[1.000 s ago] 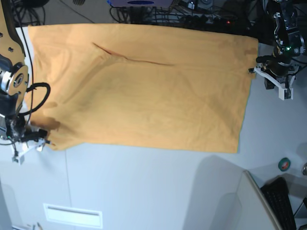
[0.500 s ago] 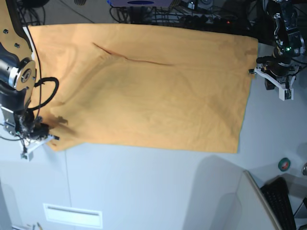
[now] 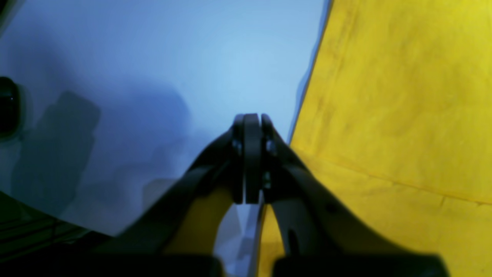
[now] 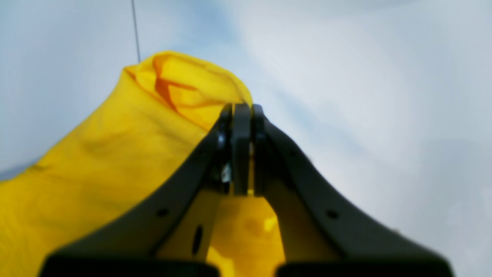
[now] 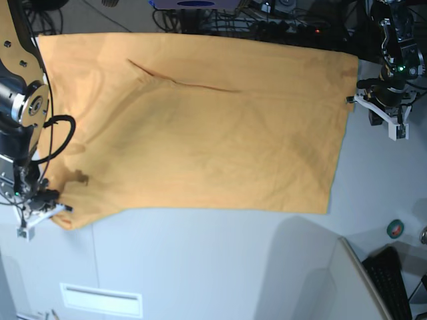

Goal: Layout the t-shirt on the table in an organized manner, then fold the t-shirt properly
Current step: 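Grasp the hem corner of the shirt with the right gripper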

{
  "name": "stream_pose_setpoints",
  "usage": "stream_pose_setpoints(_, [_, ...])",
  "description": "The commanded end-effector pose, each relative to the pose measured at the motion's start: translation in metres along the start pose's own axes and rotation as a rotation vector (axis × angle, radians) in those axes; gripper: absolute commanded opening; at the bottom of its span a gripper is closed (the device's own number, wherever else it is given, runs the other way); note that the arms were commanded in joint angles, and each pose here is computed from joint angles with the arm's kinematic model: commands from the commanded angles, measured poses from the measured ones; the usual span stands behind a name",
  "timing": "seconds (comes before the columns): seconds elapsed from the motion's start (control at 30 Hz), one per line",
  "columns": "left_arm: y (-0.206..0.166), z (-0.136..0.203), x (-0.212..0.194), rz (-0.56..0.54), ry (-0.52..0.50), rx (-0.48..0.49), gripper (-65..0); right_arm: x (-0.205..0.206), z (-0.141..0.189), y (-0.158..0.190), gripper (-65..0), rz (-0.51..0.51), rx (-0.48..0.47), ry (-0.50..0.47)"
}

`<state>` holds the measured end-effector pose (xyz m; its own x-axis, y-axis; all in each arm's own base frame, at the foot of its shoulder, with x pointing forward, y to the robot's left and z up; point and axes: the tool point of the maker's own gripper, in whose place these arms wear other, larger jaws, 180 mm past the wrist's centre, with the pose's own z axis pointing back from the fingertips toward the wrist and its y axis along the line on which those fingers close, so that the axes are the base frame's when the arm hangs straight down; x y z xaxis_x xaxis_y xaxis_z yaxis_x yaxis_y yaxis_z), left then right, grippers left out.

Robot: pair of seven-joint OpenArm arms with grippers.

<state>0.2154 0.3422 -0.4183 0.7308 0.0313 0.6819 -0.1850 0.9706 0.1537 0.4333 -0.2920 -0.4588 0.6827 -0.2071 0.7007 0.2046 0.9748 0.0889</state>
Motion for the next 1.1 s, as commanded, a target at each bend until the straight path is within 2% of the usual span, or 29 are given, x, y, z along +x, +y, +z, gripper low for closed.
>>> stream_pose_setpoints(0.0, [0.008,0.002,0.015,-0.012,-0.042,0.018,-65.0,0.034,0.003,-0.004,-65.0,-0.002,-0.003,-0.079])
stream_pose_setpoints(0.27, [0.008,0.001,0.015,-0.011,-0.042,0.018,-65.0,0.056,0.014,-0.003,-65.0,0.036,-0.019,-0.17])
stream_pose_setpoints(0.4, [0.01,-0.003,0.004,0.001,-0.011,0.021,-65.0,0.047,0.023,-0.01,-65.0,0.07,-0.042,-0.152])
stream_pose_setpoints(0.57, [0.007,-0.008,0.004,0.007,-0.006,0.013,-65.0,0.023,0.026,0.008,-65.0,0.144,-0.001,-0.131])
stream_pose_setpoints(0.7, [0.006,-0.01,0.01,0.012,-0.018,0.013,-65.0,0.016,0.034,0.02,-65.0,0.175,0.02,-0.151])
stream_pose_setpoints(1.07, [0.006,-0.01,0.01,0.012,-0.018,0.013,-65.0,0.019,0.054,0.013,-65.0,0.227,-0.005,-0.208])
